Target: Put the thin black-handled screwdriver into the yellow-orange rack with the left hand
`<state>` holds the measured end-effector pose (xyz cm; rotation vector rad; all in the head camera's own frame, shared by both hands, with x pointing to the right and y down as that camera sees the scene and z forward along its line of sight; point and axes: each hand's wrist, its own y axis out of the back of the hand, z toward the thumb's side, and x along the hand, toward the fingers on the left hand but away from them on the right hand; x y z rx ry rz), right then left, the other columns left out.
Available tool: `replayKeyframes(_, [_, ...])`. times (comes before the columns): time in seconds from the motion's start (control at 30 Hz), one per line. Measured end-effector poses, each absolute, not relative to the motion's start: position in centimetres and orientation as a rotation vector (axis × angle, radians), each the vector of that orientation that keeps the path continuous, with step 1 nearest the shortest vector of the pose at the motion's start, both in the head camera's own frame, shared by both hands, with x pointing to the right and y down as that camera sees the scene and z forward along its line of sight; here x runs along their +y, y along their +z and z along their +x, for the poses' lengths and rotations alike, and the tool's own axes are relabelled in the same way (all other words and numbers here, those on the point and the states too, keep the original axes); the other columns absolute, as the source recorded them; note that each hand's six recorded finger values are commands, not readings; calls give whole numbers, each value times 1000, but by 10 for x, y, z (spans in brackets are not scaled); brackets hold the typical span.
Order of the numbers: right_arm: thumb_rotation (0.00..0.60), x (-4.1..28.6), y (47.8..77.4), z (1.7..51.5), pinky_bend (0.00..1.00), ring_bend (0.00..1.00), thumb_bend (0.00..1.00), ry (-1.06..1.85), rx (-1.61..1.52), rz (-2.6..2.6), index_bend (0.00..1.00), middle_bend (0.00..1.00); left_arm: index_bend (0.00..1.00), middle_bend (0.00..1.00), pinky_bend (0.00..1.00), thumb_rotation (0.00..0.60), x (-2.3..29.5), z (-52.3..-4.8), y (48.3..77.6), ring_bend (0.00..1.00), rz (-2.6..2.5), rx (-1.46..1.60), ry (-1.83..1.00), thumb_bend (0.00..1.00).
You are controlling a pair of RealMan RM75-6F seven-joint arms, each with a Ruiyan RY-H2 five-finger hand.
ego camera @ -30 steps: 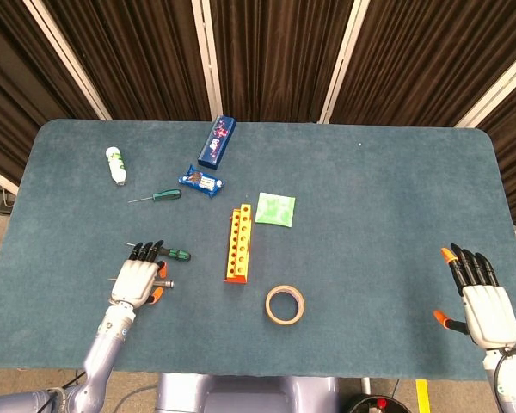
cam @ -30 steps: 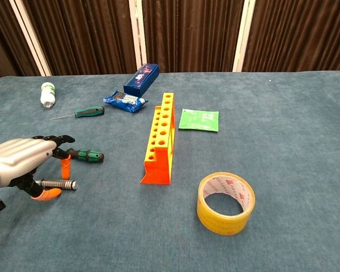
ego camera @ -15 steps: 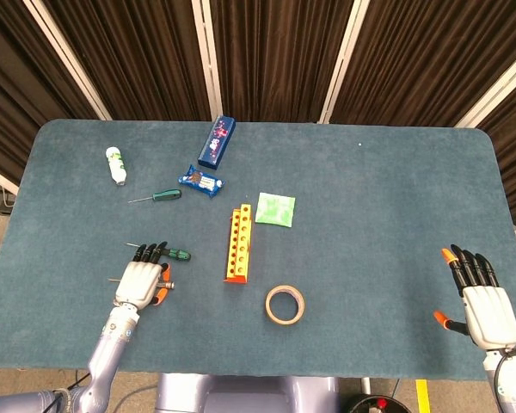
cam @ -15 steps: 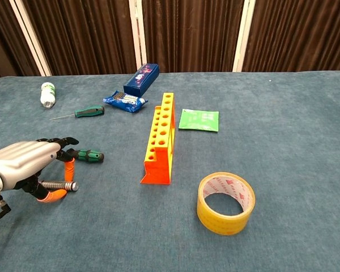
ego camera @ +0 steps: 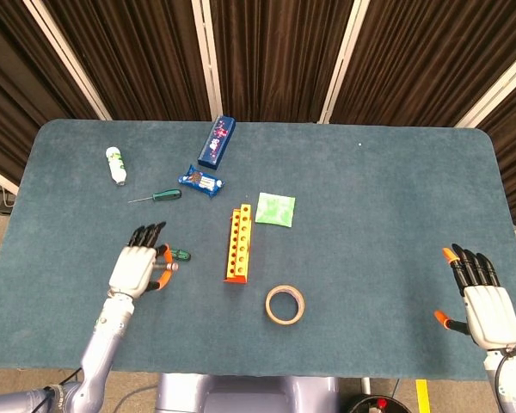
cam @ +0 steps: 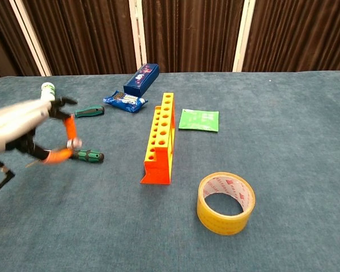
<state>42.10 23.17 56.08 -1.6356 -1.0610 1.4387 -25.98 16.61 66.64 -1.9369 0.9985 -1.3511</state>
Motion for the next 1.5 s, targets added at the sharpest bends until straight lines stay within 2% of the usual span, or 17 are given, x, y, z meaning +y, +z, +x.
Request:
replayKeyframes(0.37, [600, 230, 562, 422, 0, 0, 0, 1435, -1070, -1633, 19, 0, 671, 35, 0, 600, 108, -217, 574, 0, -2223, 1523, -879, 449])
replayKeyframes(0.63, [600, 224, 560, 422, 0, 0, 0, 1403, -1096, -1563, 19, 0, 675, 34, 0, 600, 81, -182, 555, 0, -2456, 1650, -766, 444])
replayKeyframes(0.97, [600, 222, 561, 424, 0, 0, 0, 1402, -1118, -1569, 19, 0, 686, 40, 1, 600, 66, -147, 557, 0, -2650, 1699, -590, 440])
replayKeyframes(1.5, [600, 221, 562, 425, 0, 0, 0, 1410, -1137, -1586, 19, 0, 705, 63, 34, 600, 63, -134, 602, 0, -2686, 1668, -601, 441])
